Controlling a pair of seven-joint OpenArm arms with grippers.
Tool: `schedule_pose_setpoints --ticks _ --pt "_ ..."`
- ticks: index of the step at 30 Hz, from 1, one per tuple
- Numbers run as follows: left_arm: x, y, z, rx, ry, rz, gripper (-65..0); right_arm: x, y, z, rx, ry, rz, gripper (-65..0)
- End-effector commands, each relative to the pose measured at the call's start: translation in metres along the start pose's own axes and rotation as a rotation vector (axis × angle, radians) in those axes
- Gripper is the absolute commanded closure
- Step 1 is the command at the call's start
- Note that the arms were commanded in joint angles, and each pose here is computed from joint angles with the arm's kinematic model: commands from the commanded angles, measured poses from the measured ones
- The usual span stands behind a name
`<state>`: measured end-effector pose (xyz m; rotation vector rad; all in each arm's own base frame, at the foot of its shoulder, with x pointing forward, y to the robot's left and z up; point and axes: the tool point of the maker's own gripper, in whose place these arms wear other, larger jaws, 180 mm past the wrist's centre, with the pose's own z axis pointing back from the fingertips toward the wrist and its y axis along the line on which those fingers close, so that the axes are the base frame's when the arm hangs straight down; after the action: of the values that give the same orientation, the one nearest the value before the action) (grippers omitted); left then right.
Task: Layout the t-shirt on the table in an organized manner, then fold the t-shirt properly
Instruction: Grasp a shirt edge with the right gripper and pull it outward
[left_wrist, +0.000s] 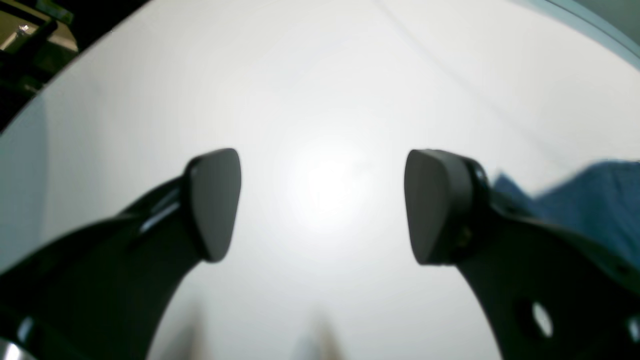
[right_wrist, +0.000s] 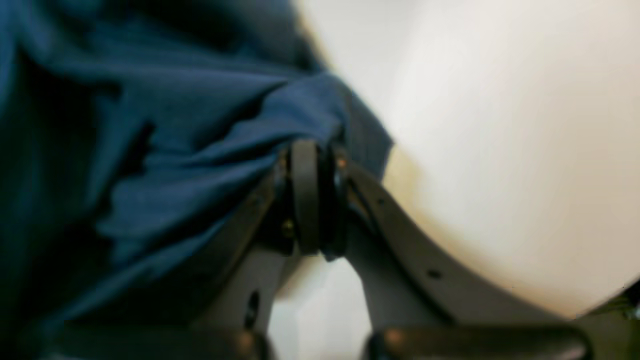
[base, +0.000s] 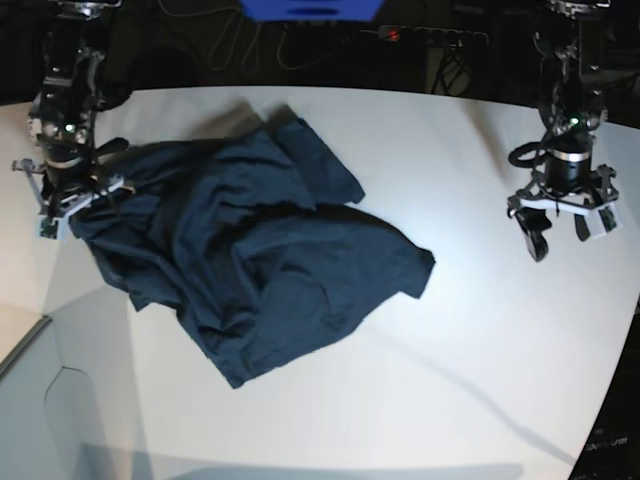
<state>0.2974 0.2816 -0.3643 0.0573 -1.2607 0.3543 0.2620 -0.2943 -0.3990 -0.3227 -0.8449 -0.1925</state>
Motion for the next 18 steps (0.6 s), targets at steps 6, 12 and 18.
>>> schedule_pose_setpoints --ticks 6,12,18 --pt "0.006 -0.050 -0.009 -0.124 -0.029 -0.020 -49.4 0.016 -0.022 -0.013 -0.052 0.013 -0.013 -1.7" --pt "-0.022 -0.130 -0.028 -0.280 0.038 -0.017 -49.4 0.009 0.001 -0.011 0.071 0.044 0.066 -11.0" --pt "-0.078 -0.159 -0.044 -0.304 0.179 -0.040 -49.5 0.000 0.000 -0.007 0.074 0.054 0.079 -15.7"
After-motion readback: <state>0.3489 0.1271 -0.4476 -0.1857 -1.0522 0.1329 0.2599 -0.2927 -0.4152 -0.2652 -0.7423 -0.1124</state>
